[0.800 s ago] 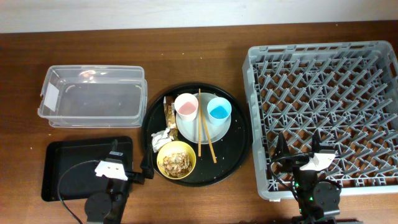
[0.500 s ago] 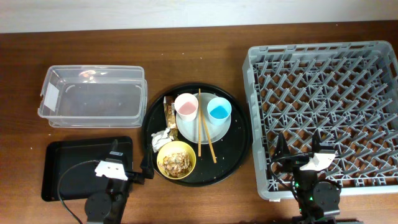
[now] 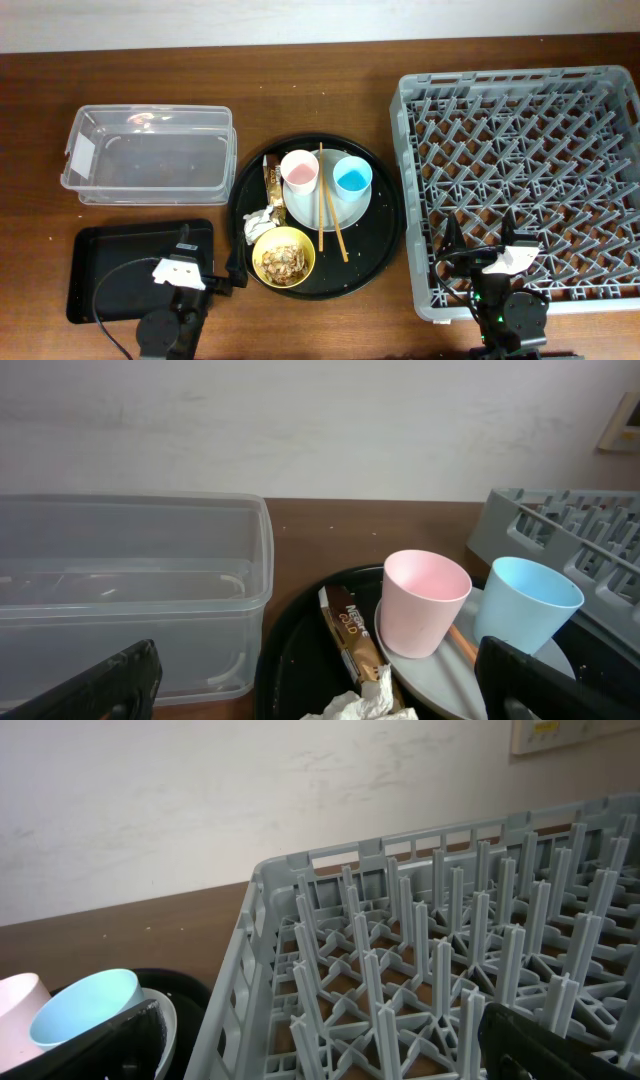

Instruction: Sort waste into correct bins and load items into the dishwasher rack

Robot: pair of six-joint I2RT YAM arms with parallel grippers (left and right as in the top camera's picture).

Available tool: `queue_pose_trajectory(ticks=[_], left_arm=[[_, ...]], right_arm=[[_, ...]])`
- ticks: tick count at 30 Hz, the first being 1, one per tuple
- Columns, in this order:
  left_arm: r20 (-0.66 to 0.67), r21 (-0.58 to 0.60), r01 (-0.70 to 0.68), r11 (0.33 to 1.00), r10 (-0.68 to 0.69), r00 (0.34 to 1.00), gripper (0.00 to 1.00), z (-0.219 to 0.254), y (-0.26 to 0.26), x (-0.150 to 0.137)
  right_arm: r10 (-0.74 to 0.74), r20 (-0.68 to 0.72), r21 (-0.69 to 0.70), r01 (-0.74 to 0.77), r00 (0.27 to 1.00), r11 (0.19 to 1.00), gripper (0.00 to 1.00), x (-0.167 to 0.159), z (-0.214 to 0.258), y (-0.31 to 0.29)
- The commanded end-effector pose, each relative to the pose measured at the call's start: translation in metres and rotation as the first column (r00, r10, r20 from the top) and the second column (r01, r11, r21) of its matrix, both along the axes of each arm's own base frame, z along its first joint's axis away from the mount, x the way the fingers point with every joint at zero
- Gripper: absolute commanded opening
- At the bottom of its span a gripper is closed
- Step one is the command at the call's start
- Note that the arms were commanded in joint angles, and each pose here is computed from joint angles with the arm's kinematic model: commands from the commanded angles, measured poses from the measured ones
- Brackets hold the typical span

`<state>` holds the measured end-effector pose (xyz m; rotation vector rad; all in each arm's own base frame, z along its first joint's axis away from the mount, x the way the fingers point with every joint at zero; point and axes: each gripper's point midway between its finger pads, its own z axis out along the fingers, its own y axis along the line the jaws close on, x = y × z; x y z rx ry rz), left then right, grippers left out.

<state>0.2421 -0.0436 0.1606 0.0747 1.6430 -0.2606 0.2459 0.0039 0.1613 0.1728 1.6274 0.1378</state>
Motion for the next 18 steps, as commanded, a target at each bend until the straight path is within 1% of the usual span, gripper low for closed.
queue_pose_trajectory(ticks=[1, 14, 15, 16, 17, 18], left_arm=[[0.004, 0.012, -0.001, 1.000, 0.001, 1.000, 1.00, -0.001, 0.000, 0.000], [0.005, 0.011, 0.011, 1.000, -0.011, 1.000, 1.00, -0.001, -0.002, -0.001], [0.005, 0.009, 0.025, 1.000, -0.025, 1.000, 1.00, -0.001, -0.004, -0.001], [0.015, 0.006, 0.079, 0.997, -0.079, 0.997, 1.00, 0.002, -0.013, -0.004], [0.044, 0.005, 0.083, 0.997, -0.083, 0.996, 1.00, 0.009, -0.014, -0.003], [0.084, 0.002, 0.120, 0.993, -0.120, 0.989, 1.00, 0.020, -0.020, -0.006]], right_arm=[[-0.010, -0.005, -0.003, 0.010, 1.000, 1.000, 0.98, 0.000, -0.003, -0.002], [-0.010, -0.005, -0.004, 0.010, 1.000, 1.000, 0.98, 0.000, -0.003, -0.002], [-0.010, -0.005, -0.003, 0.010, 1.000, 1.000, 0.98, 0.000, -0.003, -0.002], [-0.010, -0.005, -0.003, 0.010, 1.000, 1.000, 0.98, 0.000, -0.003, -0.002], [-0.010, -0.005, -0.003, 0.010, 1.000, 1.000, 0.98, 0.000, -0.003, -0.002], [-0.010, -0.005, -0.004, 0.010, 1.000, 1.000, 0.98, 0.000, -0.003, -0.002]])
